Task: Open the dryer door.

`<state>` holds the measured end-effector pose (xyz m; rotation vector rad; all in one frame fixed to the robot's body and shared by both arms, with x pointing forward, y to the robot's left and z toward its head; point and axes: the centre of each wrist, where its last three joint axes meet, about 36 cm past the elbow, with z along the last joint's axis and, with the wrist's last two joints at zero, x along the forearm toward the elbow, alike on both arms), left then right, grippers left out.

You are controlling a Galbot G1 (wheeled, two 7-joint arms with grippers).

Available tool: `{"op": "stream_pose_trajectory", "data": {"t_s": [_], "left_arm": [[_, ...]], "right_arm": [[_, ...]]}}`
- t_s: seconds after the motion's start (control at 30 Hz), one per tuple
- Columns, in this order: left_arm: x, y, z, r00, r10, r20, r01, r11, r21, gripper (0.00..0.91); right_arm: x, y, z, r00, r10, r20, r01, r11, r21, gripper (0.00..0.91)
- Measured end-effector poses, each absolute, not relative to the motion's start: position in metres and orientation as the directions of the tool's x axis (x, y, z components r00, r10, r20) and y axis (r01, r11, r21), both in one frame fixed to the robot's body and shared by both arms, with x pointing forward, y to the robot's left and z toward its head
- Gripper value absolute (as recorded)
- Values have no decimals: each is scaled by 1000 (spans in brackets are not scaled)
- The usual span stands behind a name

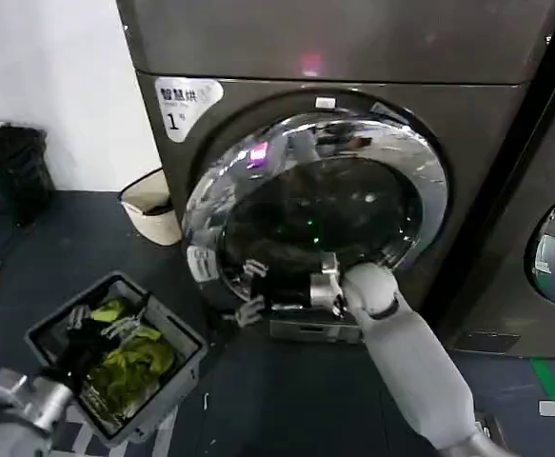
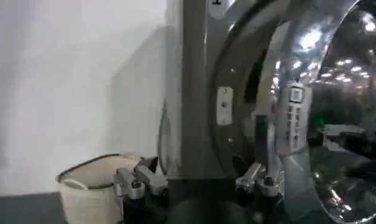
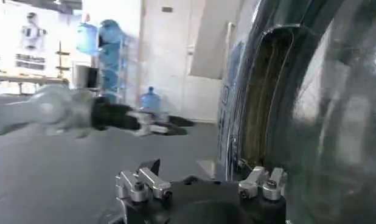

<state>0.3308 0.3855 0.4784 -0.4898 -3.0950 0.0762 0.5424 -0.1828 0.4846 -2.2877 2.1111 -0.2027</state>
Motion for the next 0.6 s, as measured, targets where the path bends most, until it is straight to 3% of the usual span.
{"op": "stream_pose_trajectory", "data": {"t_s": [0.33, 0.6], "left_arm": [[391, 426, 469, -887, 461, 4, 459, 885, -72, 907], [438, 419, 468, -731, 682, 20, 679, 730, -74, 907]], "right_arm": [[499, -237, 484, 140, -986, 85, -982, -149, -114, 907], [445, -314, 487, -54, -998, -20, -982, 57, -178, 907]]}}
